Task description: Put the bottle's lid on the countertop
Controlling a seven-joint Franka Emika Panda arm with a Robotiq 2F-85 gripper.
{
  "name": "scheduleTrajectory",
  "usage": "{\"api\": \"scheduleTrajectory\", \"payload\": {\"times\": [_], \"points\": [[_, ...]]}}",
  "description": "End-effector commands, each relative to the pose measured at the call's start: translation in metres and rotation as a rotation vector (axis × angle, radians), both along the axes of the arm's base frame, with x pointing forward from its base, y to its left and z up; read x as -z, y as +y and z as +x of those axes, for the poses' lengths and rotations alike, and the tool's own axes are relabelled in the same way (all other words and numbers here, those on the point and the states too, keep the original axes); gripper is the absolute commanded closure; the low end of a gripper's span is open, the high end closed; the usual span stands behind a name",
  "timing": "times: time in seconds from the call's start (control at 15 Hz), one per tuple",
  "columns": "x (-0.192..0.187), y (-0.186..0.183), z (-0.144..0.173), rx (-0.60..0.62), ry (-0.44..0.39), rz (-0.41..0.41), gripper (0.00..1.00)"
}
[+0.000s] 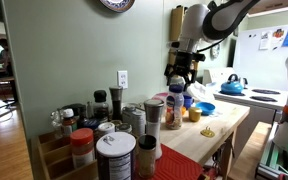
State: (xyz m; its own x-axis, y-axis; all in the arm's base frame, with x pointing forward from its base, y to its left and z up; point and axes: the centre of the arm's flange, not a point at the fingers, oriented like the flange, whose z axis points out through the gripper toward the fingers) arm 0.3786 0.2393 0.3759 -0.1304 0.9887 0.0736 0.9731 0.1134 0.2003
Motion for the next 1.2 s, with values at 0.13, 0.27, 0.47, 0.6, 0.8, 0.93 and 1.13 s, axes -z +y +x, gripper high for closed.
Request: {"api": "scheduleTrajectory", "payload": {"times": [0.13,0.27,0.47,0.6,0.8,0.93,1.13], "points": [[0.000,-0.004,-0.004,0.003,-0.008,0.017,0.18],[-0.001,-0.005,-0.003,0.005,-0.007,0.019,0.19],[-0.005,-0.006,-0.003,0.011,-0.009,0.028,0.24],[-0.008,-0.007,-0.002,0.020,-0.011,0.035,0.24],[-0.011,-0.010,-0.001,0.028,-0.015,0.042,0.28],[-0.012,-0.011,0.000,0.032,-0.017,0.045,0.33],[-0.014,-0.013,0.001,0.037,-0.018,0.046,0.36]]}}
